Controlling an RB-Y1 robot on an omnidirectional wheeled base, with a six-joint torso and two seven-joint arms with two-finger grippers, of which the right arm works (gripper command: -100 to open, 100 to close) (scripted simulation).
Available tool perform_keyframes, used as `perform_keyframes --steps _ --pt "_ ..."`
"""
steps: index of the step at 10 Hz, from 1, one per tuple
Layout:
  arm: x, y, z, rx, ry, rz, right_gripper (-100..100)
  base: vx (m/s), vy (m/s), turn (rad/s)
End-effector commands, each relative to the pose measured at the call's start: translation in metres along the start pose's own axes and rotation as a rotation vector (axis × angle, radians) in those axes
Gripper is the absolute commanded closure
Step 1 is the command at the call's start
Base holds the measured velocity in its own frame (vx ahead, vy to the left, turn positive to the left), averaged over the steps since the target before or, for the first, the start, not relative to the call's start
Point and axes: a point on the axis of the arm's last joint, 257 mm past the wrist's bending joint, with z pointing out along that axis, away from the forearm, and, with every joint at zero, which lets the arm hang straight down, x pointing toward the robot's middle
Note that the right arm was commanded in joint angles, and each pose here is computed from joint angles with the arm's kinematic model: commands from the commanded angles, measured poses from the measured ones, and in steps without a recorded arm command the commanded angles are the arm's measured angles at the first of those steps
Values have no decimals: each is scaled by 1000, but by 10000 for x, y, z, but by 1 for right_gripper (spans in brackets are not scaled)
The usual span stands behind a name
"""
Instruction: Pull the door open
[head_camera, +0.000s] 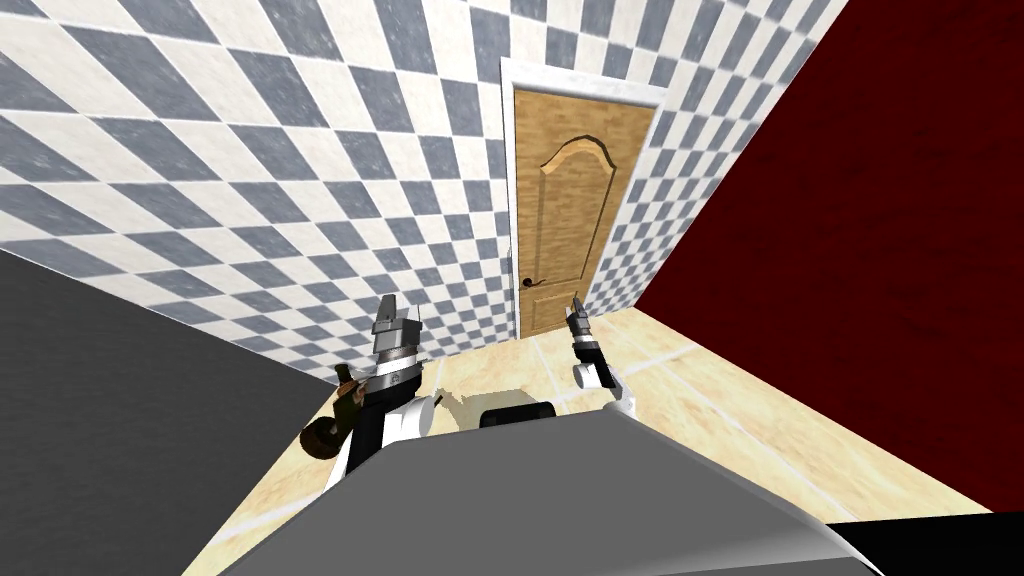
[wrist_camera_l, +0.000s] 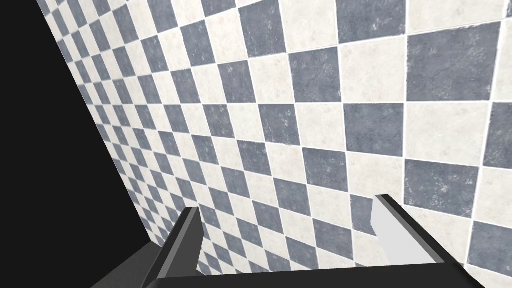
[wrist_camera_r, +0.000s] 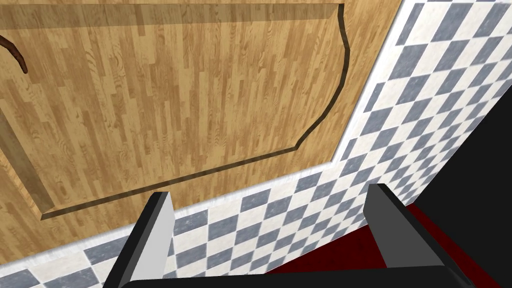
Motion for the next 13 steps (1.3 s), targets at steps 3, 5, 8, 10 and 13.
perform_keyframes --steps 3,5,8,10,13 --pt "-83 -306 -5 54 -4 -7 -100 57 -20 124" --pt "-119 -424 -6 75 -6 -10 -100 55 -33 104" --pt "-193 -627 1 112 -12 -17 -100 52 -32 133" --pt "-243 -778 -30 144 -17 -22 -100 49 -35 86" --pt "-342 -1023 -72 195 -27 -31 -100 51 -29 127"
